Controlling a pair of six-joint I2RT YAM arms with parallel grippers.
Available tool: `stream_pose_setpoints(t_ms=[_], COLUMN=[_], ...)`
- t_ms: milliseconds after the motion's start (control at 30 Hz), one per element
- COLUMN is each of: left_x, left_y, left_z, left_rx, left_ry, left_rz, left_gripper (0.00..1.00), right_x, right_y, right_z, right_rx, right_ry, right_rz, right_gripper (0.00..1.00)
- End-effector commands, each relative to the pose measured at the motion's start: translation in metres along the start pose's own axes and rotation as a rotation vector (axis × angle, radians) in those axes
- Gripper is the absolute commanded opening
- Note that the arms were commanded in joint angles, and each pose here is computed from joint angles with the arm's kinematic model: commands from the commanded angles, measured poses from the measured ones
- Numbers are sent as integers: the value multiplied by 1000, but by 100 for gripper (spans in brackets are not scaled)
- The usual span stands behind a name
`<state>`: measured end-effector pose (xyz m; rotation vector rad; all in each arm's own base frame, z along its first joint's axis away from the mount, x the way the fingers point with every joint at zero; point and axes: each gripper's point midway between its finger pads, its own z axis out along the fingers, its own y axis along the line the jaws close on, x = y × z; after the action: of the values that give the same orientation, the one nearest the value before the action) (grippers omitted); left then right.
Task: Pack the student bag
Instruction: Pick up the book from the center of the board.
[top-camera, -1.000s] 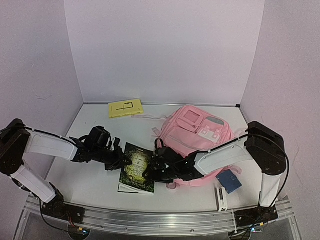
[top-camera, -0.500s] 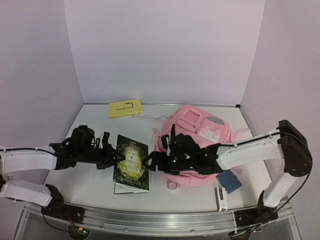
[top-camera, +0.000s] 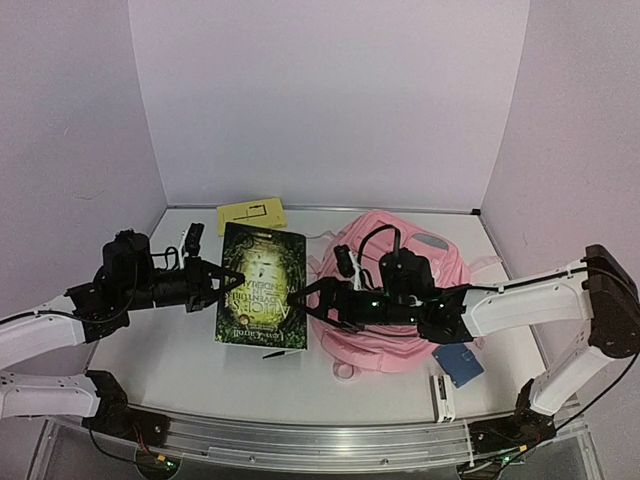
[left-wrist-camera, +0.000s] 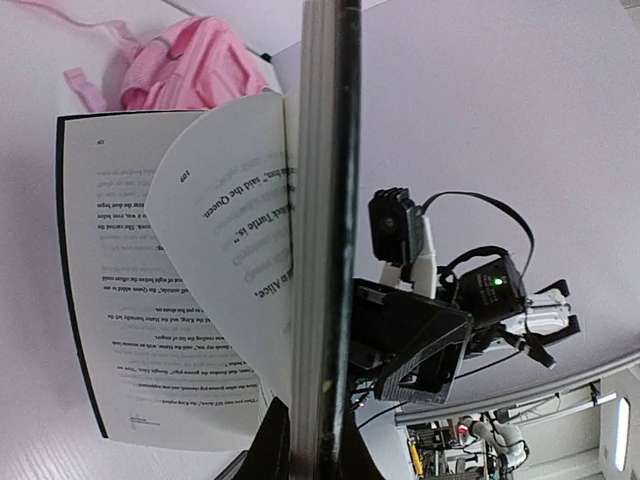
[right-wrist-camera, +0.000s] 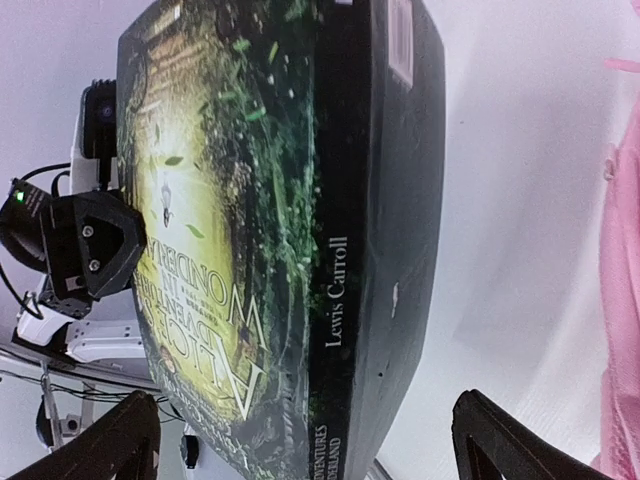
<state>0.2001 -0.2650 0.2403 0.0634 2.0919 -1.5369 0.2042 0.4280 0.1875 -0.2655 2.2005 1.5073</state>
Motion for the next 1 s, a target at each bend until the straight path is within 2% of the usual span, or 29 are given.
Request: stream_pose_setpoints(t_ms=[0, 67, 133, 300, 367, 400, 500, 567, 667, 767, 867, 967], left_x=[-32, -33, -32, -27, -27, -27, -28, -32, -37, -42, -44, -43], left_y=[-86, -89, -89, -74, -61, -55, -40, -23, -4, 7, 5, -2], left_z=[-10, -7, -3, 6, 8, 8, 4, -4, -17, -24, -20, -10], left_rx=[285, 304, 316, 287, 227, 195, 83, -44, -186, -258, -274, -251], left_ry=[-74, -68, -57, -31, -38, -43, -50, -67, -71, -46, 22, 105], left_rz=[155, 158, 156, 125, 107, 103, 111, 114, 126, 147, 220, 309], left_gripper=[0, 0, 0, 0, 9, 17, 51, 73, 90, 98, 100, 100], right_x=[-3, -1, -2, -15, -19, -21, -27, -31, -33, -25, -7, 13], right_y=[43, 55, 69, 83, 83, 82, 78, 74, 65, 61, 56, 60], right_z=[2, 4, 4, -2, -7, -9, -16, -22, -31, -31, -31, -37], right_rx=[-192, -243, -294, -319, -310, -303, -282, -268, -248, -222, -166, -188], right_ry=[16, 30, 32, -30, -58, -73, -112, -126, -117, -31, 109, 235], right_rz=[-45, -57, -78, -102, -105, -104, -100, -102, -118, -197, -292, -340], right_gripper=[98, 98, 92, 56, 36, 25, 6, 0, 0, 0, 0, 0])
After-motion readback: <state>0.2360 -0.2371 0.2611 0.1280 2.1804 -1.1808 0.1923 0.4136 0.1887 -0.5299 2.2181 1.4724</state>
